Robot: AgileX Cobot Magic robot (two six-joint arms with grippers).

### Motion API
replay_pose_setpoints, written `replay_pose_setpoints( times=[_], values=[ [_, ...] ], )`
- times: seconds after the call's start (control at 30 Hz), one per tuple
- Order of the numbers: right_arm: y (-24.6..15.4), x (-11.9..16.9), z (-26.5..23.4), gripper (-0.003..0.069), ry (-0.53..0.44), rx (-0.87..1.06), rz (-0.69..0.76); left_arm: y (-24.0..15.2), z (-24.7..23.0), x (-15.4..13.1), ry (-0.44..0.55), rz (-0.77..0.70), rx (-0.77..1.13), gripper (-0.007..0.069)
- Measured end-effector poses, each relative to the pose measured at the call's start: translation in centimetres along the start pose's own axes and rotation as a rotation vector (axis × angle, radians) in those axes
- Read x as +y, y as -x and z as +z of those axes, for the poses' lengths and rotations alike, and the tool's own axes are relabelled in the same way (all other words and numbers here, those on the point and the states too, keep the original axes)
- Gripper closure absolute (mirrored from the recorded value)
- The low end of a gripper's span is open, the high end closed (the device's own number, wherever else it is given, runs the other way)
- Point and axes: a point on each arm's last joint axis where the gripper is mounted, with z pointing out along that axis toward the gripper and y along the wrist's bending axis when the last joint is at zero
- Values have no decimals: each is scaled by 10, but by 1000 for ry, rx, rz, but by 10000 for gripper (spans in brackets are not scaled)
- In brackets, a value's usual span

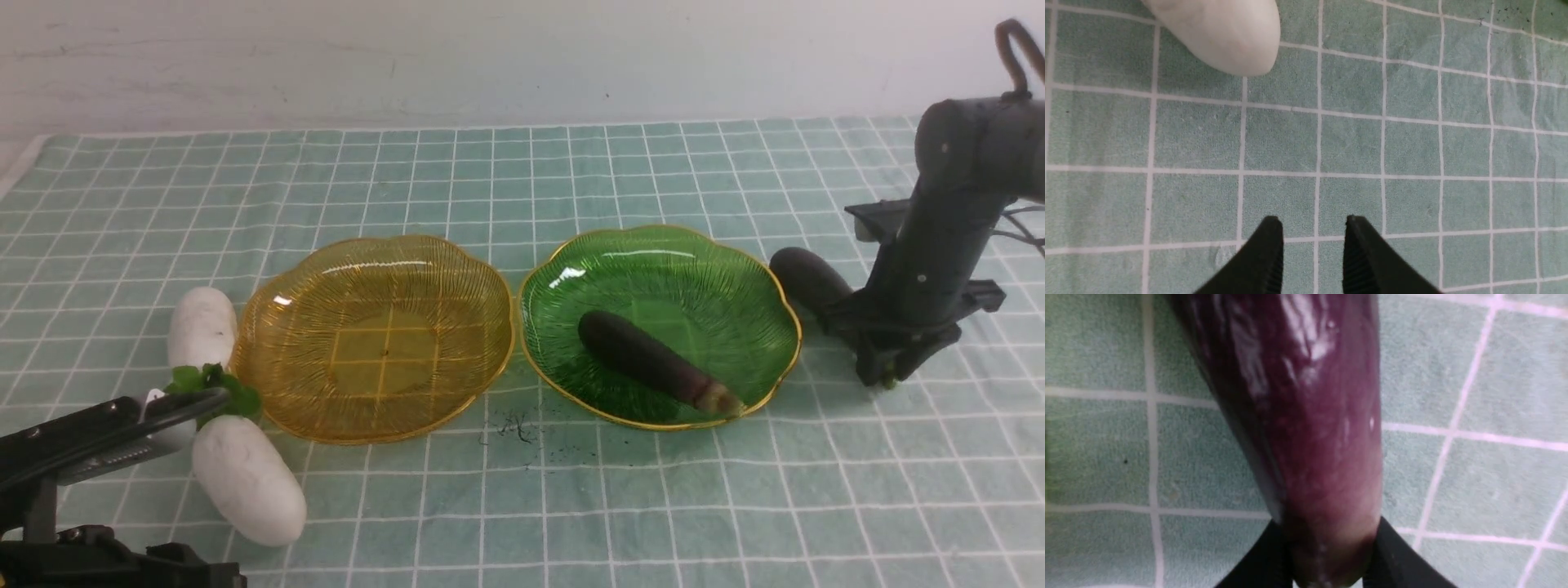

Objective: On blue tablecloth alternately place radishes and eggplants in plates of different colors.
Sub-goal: 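Put the eggplants into the green plate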

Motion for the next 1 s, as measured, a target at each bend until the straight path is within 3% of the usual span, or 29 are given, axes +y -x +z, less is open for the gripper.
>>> replay_pose_setpoints(
  times=[0.2, 0.33, 0.5, 0.7, 0.8, 0.93, 1.0],
  values=[
    [-10, 2, -66, 456, 12, -153, 72, 0, 0, 0, 0, 0, 0, 430],
    [-20, 25, -109, 456, 202, -253, 104, 0, 0, 0, 0, 0, 0, 430],
    [-15, 64, -98, 456, 251, -225, -31, 0, 0, 0, 0, 0, 0, 430],
    [-9, 95, -62, 444, 206, -129, -139, 0, 0, 0, 0, 0, 0, 430],
    [-6, 105, -37, 357, 168, -70, -176, 0, 0, 0, 0, 0, 0, 430],
    [-4, 102, -26, 124, 107, -45, -136, 0, 0, 0, 0, 0, 0, 418],
    [-4, 100, -31, 68, 91, -56, -129, 1, -1, -1, 1, 3, -4, 404]
  ],
)
